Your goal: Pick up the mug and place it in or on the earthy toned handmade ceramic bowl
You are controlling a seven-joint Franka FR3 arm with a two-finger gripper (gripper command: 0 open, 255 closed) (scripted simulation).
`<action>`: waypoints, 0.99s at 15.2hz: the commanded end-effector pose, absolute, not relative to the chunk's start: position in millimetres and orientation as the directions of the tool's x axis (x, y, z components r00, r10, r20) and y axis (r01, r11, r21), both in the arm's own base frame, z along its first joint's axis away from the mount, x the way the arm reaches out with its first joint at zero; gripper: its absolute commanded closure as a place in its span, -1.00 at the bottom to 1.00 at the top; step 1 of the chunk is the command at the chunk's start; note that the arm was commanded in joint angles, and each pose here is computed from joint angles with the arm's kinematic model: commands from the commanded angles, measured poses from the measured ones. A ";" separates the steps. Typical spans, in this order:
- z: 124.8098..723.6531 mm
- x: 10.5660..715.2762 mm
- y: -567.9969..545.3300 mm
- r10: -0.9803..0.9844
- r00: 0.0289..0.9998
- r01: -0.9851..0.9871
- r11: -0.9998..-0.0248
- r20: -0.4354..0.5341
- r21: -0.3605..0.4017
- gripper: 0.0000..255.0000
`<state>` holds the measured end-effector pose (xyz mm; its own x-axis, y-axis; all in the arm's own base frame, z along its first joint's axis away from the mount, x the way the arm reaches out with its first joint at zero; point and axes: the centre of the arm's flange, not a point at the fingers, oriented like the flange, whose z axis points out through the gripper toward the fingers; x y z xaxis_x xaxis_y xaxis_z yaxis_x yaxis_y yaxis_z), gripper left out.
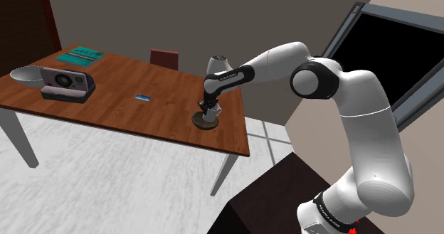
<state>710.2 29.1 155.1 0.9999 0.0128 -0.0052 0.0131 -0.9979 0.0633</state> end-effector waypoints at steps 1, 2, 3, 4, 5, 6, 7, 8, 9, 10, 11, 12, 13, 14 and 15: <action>154.9 710.6 29.1 0.013 1.000 0.013 -0.998 -0.005 0.063 1.00; 154.9 710.6 29.1 0.013 1.000 0.013 -0.998 -0.005 0.063 1.00; 154.9 710.6 29.1 0.013 1.000 0.013 -0.998 -0.005 0.063 1.00; 154.9 710.6 29.1 0.013 1.000 0.013 -0.998 -0.005 0.063 1.00; 154.9 710.5 29.1 0.013 1.000 0.013 -0.998 -0.005 0.063 -1.00; 154.9 710.6 29.2 0.013 1.000 0.013 -0.998 -0.005 0.063 -1.00; 154.9 710.6 29.2 0.013 1.000 0.013 -0.998 -0.005 0.063 -1.00; 154.9 710.6 29.2 0.013 1.000 0.013 -0.998 -0.005 0.063 -1.00; 154.9 710.6 29.2 0.013 1.000 0.013 -0.998 -0.005 0.063 -1.00; 154.9 710.6 29.2 0.013 1.000 0.013 -0.998 -0.005 0.063 -1.00; 168.1 710.6 30.0 0.013 1.000 0.013 -0.998 -0.005 0.063 -1.00; 181.3 710.6 30.8 0.013 1.000 0.013 -0.998 -0.005 0.063 -1.00; 194.5 710.7 31.7 0.013 1.000 0.013 -0.998 -0.005 0.063 -1.00; 204.8 710.7 32.3 0.013 1.000 0.013 -0.998 -0.005 0.063 -1.00; 204.8 710.7 32.3 0.013 1.000 0.013 -0.998 -0.005 0.063 -1.00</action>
